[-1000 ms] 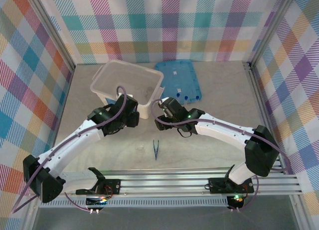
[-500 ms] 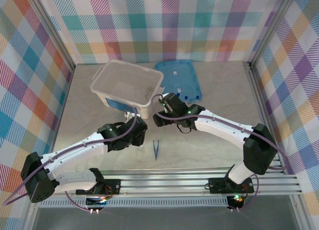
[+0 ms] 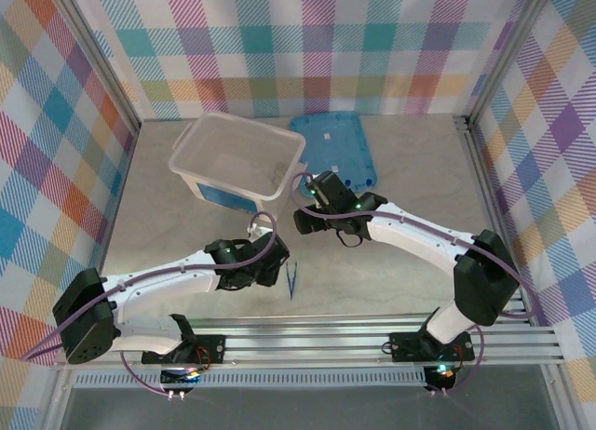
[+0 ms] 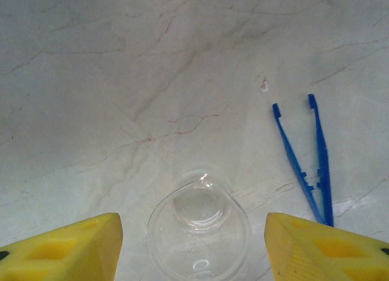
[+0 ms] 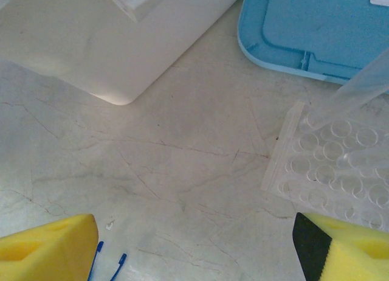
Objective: Organize the chemistry lab equipment
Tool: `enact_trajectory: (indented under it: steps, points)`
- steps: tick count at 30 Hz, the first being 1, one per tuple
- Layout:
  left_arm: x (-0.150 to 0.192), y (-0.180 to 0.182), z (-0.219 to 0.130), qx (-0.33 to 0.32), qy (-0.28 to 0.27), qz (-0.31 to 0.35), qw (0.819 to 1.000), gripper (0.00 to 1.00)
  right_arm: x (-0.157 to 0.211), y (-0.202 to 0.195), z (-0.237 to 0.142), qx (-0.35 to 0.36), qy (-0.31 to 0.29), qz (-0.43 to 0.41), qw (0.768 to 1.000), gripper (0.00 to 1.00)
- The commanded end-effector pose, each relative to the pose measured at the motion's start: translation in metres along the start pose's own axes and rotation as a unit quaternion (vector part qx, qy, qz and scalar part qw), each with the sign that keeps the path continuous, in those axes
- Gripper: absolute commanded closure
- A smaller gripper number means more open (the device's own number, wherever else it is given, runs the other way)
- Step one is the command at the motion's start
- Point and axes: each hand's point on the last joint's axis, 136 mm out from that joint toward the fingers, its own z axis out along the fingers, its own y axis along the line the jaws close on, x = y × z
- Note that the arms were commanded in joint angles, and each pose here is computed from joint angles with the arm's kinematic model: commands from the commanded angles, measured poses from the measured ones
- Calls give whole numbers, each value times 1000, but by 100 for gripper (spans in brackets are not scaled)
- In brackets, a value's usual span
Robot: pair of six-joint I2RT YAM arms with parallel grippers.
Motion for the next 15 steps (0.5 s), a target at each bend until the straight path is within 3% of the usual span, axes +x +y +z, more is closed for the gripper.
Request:
enact_trajectory:
  steps: [1, 15]
  points:
    - [10, 0, 2, 3, 9, -5, 1000, 37, 4, 0, -4, -9, 4, 9, 1000, 15]
    - [21, -6, 17, 4, 33, -1, 999, 40, 8, 1, -1, -11, 9, 13, 1000, 15]
